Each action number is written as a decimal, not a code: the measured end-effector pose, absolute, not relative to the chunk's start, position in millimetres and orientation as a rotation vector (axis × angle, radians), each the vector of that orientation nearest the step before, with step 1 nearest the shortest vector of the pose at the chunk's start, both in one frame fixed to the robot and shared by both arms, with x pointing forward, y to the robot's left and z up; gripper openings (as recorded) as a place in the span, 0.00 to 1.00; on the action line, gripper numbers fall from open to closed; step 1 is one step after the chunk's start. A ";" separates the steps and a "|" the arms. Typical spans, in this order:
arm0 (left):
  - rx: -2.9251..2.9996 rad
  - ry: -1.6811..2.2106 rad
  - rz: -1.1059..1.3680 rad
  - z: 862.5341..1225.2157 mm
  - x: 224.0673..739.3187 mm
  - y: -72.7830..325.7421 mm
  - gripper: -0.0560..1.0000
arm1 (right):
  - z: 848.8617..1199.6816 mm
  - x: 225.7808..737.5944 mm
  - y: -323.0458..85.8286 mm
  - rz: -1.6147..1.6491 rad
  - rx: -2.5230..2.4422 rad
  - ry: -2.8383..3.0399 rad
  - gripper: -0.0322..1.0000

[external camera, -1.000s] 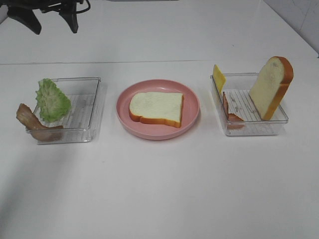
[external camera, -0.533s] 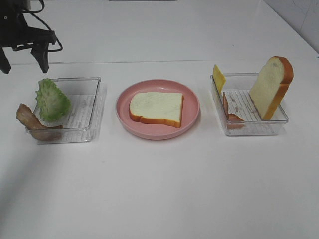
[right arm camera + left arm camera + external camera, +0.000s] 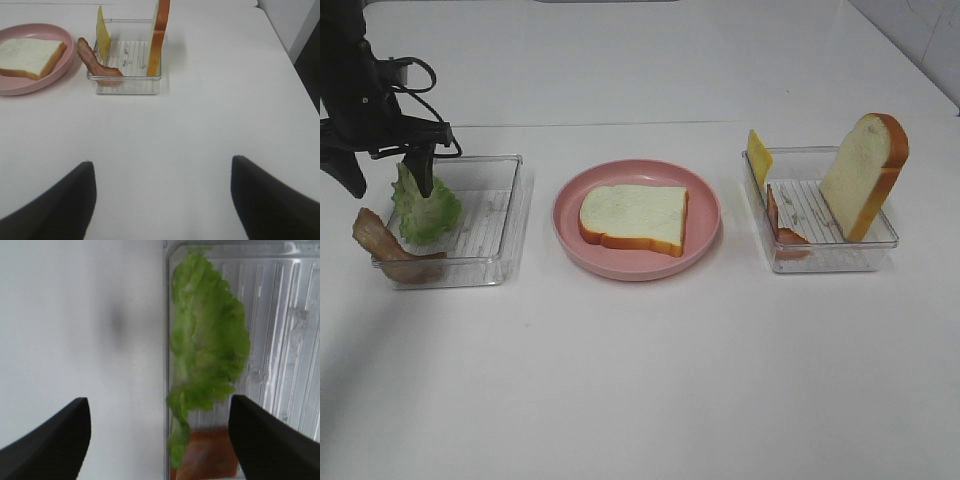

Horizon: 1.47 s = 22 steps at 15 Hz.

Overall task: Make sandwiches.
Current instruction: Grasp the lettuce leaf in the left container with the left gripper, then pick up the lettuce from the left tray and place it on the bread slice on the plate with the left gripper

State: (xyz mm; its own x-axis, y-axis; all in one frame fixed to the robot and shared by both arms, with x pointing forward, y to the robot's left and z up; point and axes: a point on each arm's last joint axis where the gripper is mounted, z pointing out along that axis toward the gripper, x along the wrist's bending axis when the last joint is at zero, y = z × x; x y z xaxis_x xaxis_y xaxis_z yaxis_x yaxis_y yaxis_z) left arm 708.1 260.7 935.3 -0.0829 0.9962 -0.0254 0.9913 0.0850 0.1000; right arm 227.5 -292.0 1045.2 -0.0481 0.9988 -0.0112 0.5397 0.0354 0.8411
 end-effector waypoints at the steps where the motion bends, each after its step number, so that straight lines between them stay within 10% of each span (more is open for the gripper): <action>1: 2.053 2.236 0.101 934.6 710.1 260.3 0.72 | 1045.2 227.5 -292.0 0.897 1.575 1.663 0.72; 11: 1.953 2.154 0.111 936.5 719.2 253.6 0.43 | 1045.2 227.5 -292.0 0.897 1.575 1.663 0.72; 17: 2.002 2.179 0.097 935.5 715.1 255.9 0.07 | 1045.2 227.5 -292.0 0.897 1.575 1.663 0.72; 22: 1.995 2.169 0.096 952.0 719.2 254.9 0.07 | 1045.2 227.5 -292.0 0.897 1.575 1.663 0.72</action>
